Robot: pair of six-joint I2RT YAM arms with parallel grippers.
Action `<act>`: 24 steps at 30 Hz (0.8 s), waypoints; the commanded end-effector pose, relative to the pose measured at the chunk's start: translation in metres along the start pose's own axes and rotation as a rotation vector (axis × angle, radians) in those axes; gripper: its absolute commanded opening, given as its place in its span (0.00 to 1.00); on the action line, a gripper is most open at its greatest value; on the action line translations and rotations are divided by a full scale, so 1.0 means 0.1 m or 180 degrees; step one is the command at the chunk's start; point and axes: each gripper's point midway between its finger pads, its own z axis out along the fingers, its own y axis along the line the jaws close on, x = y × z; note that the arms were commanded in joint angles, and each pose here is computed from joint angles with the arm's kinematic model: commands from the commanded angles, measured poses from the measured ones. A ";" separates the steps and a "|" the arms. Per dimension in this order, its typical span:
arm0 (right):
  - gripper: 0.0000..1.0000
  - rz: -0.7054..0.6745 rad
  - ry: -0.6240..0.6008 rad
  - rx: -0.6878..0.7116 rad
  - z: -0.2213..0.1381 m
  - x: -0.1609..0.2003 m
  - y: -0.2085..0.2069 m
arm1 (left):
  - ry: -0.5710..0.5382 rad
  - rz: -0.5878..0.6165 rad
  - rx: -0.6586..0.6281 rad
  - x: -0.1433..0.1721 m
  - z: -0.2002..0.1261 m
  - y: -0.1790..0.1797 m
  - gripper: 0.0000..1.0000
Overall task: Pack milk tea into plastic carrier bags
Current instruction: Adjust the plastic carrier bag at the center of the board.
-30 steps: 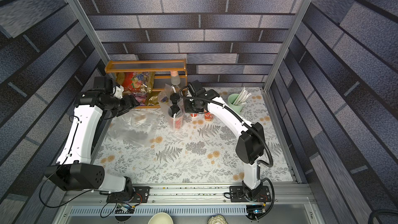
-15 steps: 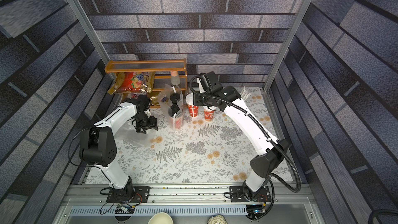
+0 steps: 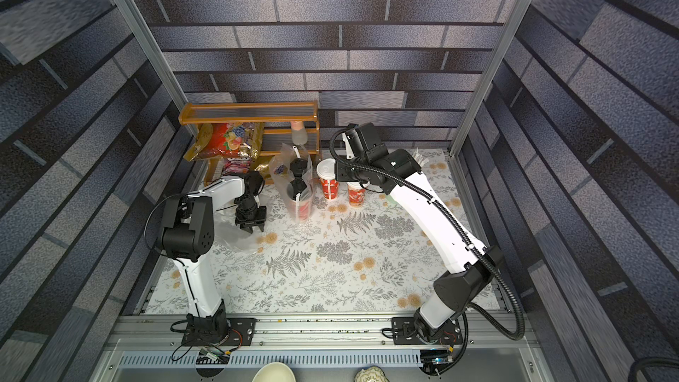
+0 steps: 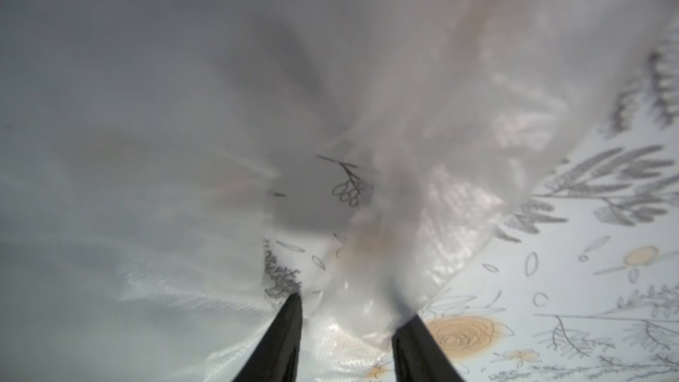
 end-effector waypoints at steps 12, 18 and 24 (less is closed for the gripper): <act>0.22 0.0241 0.0209 -0.0362 0.04 0.24 0.13 | -0.0650 -0.0191 0.0808 0.50 -1.01 0.00 0.05; 0.22 0.0384 0.0437 -0.0790 0.26 0.54 0.61 | -0.0964 -0.0254 0.1203 0.77 -1.50 -0.05 0.02; 0.33 0.0600 0.0647 -0.1029 0.56 0.99 1.13 | -0.1108 -0.0333 0.1499 0.99 -1.75 -0.07 0.01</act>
